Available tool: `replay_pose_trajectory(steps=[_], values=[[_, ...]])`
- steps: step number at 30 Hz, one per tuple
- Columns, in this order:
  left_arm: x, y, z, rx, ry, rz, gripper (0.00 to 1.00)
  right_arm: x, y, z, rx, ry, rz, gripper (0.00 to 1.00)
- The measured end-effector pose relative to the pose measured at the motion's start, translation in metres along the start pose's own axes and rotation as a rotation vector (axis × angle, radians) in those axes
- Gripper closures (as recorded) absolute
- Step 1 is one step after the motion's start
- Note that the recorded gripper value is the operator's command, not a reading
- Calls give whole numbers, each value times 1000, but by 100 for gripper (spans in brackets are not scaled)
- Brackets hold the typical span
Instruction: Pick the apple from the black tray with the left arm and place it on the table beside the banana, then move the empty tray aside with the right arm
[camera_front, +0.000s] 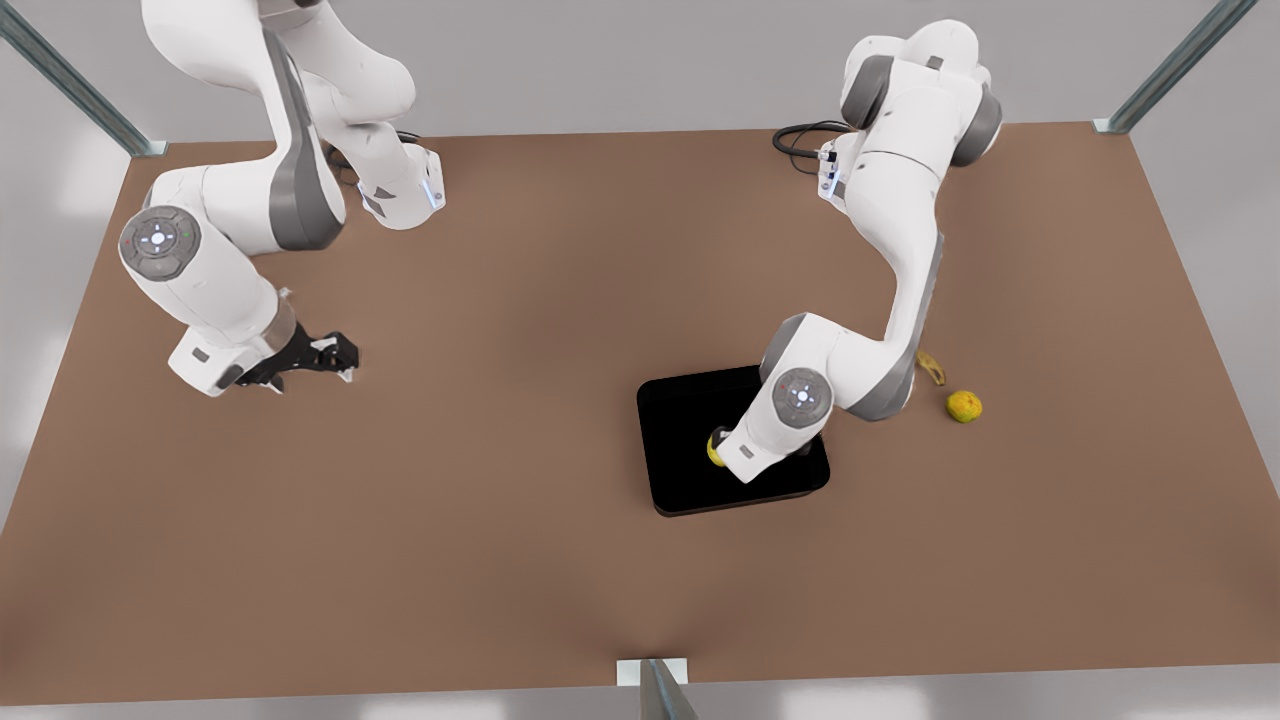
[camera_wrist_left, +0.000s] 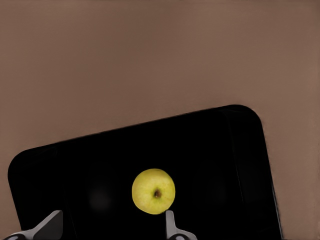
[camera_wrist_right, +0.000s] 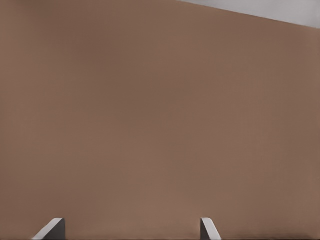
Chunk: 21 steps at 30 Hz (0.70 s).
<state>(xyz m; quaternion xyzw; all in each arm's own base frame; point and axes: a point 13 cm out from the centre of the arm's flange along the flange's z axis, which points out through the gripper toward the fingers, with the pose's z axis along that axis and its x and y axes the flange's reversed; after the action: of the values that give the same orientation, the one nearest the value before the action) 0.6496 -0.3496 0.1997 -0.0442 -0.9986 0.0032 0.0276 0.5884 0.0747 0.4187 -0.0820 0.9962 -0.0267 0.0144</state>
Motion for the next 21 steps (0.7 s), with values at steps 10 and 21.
replay_pose_trajectory(steps=[10,21], values=[[6,-21,68,-21,-70,-126,0,12,-14,9,57,77,11,0],[26,-30,117,-59,-70,-181,0,20,-16,18,58,121,26,0]])
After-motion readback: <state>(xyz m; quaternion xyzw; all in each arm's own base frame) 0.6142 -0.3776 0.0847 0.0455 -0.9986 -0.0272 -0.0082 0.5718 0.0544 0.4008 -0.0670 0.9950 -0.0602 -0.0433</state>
